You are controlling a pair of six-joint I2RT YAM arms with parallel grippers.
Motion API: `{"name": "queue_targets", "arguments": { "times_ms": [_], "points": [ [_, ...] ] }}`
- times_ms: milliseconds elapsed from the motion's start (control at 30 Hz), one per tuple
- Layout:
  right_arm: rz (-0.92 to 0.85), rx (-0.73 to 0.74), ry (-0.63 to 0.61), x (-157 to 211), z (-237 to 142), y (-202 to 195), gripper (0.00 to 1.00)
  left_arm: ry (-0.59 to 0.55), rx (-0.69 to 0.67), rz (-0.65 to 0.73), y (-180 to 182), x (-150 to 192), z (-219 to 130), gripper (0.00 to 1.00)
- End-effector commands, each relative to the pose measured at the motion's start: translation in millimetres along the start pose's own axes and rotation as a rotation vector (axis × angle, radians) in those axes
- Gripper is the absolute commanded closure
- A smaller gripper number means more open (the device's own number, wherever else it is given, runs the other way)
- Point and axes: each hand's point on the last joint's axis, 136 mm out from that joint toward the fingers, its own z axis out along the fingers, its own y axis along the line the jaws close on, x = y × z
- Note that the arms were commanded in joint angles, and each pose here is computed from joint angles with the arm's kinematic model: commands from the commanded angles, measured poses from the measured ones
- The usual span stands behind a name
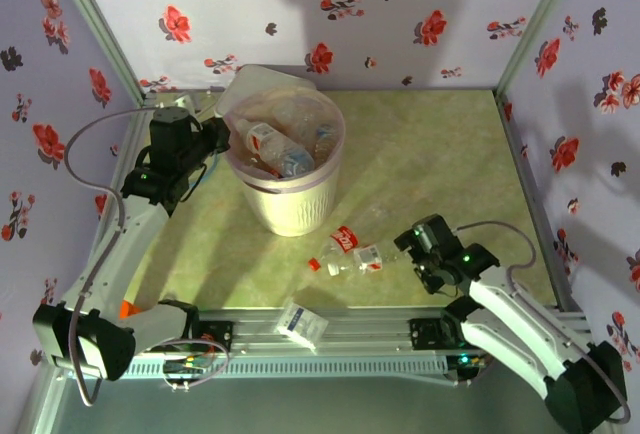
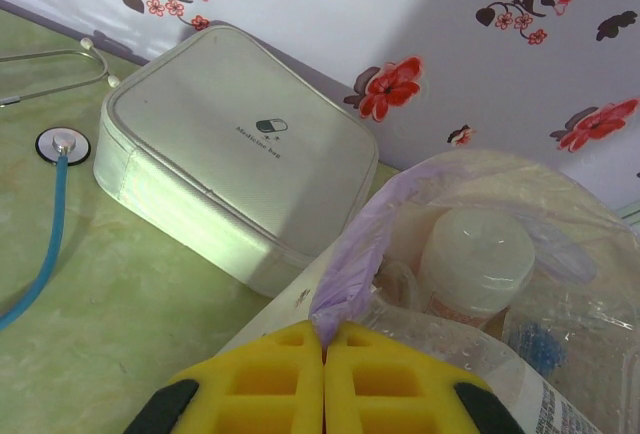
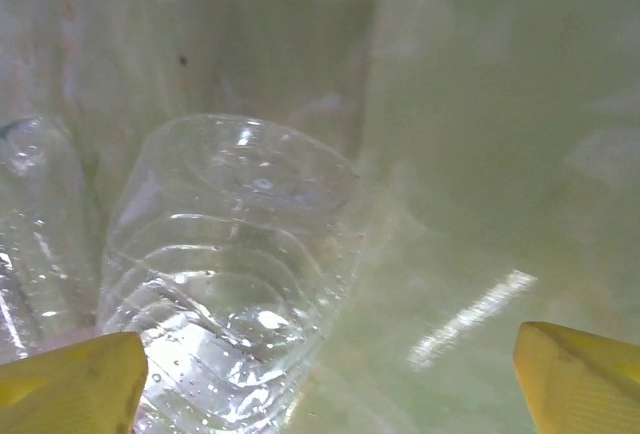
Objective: Put the plastic bottles in the bin
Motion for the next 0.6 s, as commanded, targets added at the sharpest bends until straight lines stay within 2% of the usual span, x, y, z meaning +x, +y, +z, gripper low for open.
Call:
{"name": "queue_targets", "arguments": {
  "times_ms": [0, 467, 567],
  "points": [
    [0.067, -0.060, 0.008, -6.4, 14.9, 13.6, 0.10, -0.029, -0.011, 0.001, 0.5, -6.8, -2.3, 1.00],
    [0.007, -0.078, -0.017, -22.5, 43.8, 48.8, 0.15, -0.013, 0.007, 0.012, -6.1, -6.9, 3.0, 1.00],
    [-0.006, -0.094, -0.015, -23.8, 47.5, 58.5, 0.22, -0.012, 0.006, 0.010, -5.5, -6.2, 3.4, 1.00]
  ]
}}
